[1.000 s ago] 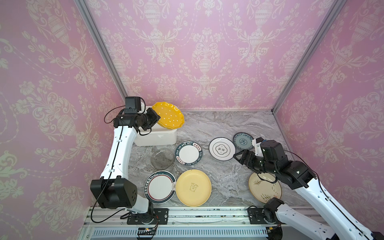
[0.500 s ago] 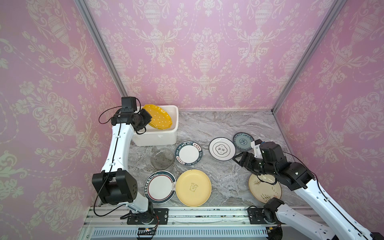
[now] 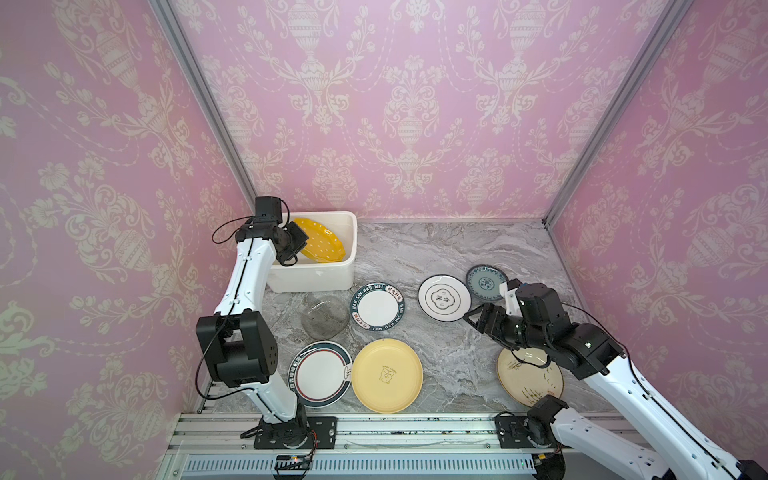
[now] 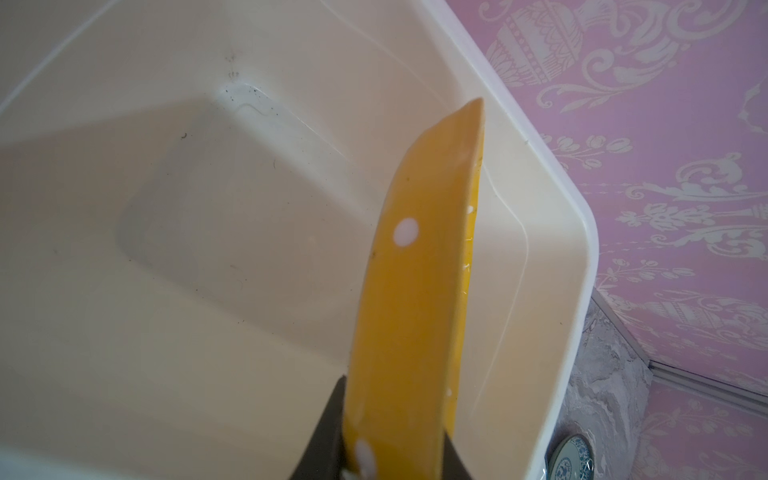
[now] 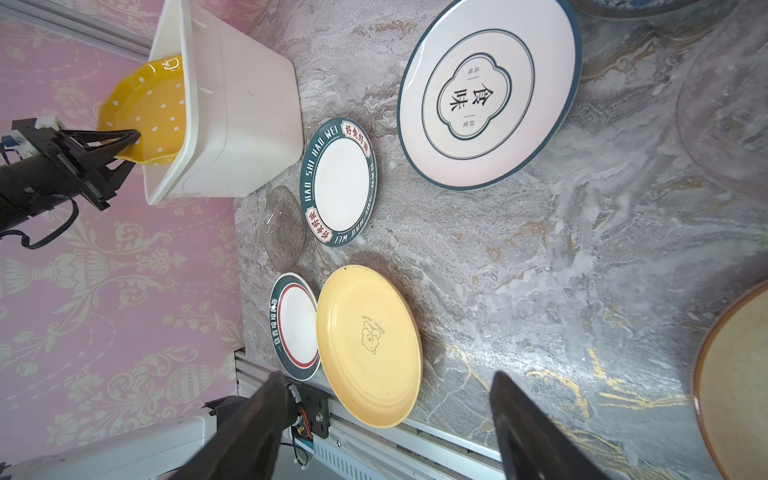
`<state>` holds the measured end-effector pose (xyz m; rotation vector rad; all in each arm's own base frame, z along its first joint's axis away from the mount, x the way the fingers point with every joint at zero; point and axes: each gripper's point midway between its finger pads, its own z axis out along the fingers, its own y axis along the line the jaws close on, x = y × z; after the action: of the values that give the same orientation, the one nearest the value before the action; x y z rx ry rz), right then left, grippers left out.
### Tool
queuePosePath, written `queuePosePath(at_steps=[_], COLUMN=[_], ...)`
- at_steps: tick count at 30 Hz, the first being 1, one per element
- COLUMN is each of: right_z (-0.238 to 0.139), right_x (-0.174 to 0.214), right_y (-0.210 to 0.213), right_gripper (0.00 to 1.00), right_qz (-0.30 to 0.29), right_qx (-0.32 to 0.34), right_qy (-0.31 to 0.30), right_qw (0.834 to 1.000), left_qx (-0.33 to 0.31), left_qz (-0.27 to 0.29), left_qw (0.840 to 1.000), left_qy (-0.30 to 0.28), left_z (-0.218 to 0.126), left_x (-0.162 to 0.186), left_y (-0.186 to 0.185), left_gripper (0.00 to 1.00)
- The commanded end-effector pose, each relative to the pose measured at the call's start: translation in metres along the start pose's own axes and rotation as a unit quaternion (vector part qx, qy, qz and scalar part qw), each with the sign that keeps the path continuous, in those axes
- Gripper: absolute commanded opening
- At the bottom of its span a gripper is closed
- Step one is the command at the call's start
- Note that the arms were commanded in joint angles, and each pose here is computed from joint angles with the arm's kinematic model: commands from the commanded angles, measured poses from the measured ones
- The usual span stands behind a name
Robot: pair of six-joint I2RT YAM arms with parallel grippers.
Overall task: Place the plates into the plastic bin on the countertop
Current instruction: 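Carry the yellow dish with the left gripper over the white bin, then lower the yellow dish into the bin and open the left gripper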
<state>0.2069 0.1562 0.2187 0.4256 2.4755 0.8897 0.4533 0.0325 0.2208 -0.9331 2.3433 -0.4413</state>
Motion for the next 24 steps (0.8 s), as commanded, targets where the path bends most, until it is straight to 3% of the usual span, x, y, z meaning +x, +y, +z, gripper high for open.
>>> queuePosePath(at_steps=[1, 24], right_z=[0.006, 0.016], right_x=[-0.002, -0.007], right_y=[-0.001, -0.004], right_gripper=[0.78, 0.78], right_qz=[0.008, 0.008], right_qx=[0.0, 0.013], right_qy=[-0.002, -0.008], right_qw=[1.0, 1.0], left_qx=[0.041, 0.03], left_qz=[0.021, 0.088], left_qw=[0.998, 0.994], left_qy=[-0.032, 0.064], left_z=[-0.011, 0.049], left_x=[-0.014, 0.054], left_y=[-0.032, -0.081], left_gripper=[0.0, 0.0])
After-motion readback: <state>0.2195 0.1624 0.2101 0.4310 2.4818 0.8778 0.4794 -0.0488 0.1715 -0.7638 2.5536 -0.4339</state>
